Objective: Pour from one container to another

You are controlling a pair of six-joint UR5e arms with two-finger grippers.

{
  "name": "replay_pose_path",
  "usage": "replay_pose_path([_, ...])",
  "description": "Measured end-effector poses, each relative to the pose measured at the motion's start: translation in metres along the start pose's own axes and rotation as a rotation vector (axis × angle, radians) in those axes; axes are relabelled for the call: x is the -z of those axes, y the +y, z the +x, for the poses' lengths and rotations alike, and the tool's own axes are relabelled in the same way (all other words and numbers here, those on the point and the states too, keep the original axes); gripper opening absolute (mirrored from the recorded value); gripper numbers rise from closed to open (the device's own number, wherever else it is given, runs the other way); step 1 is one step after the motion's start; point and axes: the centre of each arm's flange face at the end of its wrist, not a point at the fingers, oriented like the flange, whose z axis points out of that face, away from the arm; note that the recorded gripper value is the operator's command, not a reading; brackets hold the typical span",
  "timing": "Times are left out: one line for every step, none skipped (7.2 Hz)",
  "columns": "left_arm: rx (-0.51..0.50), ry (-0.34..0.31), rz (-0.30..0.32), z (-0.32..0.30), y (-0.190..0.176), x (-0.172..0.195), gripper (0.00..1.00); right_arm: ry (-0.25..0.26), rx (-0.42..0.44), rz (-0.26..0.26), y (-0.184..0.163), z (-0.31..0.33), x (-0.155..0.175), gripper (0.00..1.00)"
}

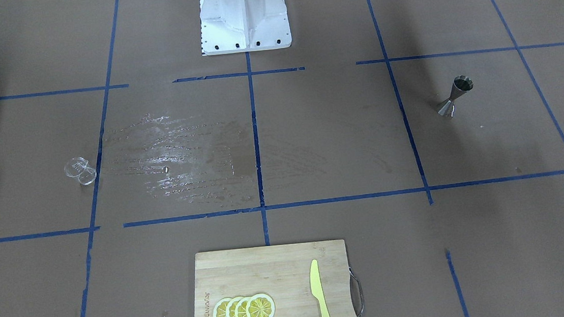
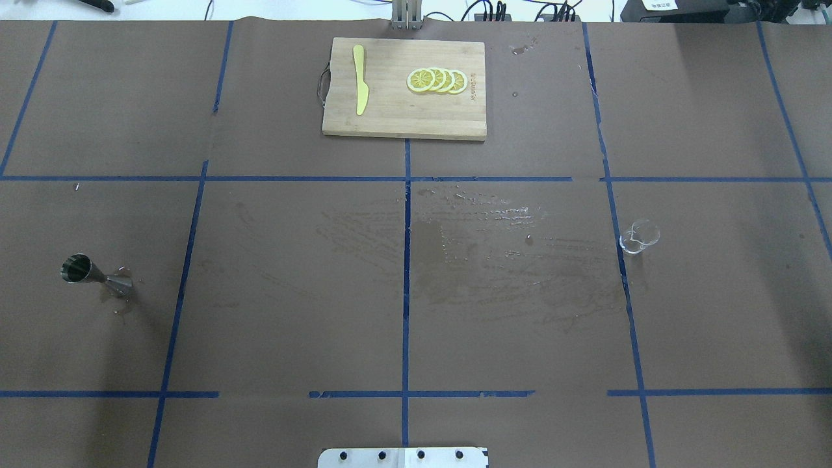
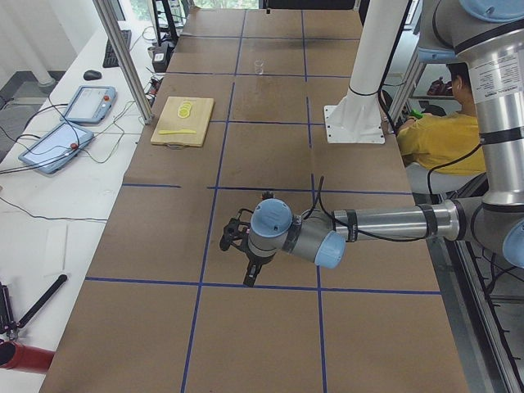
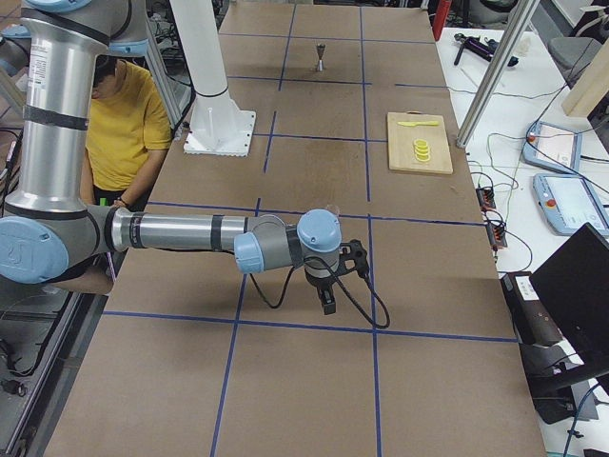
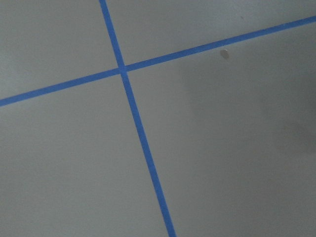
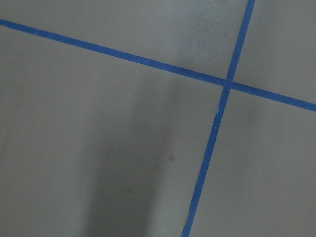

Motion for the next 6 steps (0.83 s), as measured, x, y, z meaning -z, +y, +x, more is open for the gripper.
replay_pose_path([0.028,-0.026,0.001,-0.012,0.002,0.016,1.00,0.004,-0.002,-0.006,-0.008,-0.003,0.002,1.00])
replay_pose_path([0.060,-0.036,-0.007,-0.018,0.004,0.027,1.00,0.002,-0.004,-0.007,-0.013,-0.006,0.005,1.00])
replay_pose_path([0.077,-0.039,-0.014,-0.018,0.004,0.034,1.00,-0.002,-0.007,-0.009,-0.016,-0.007,0.005,1.00])
replay_pose_path([0.094,-0.038,-0.023,-0.009,0.000,0.045,1.00,-0.004,-0.007,-0.009,-0.017,-0.008,0.005,1.00])
replay_pose_path([0.124,-0.037,-0.039,0.003,-0.011,0.061,1.00,-0.005,-0.004,-0.006,-0.018,-0.009,0.006,1.00])
replay_pose_path([0.152,-0.036,-0.054,0.008,-0.025,0.070,1.00,-0.002,-0.001,-0.004,-0.018,-0.010,0.006,1.00])
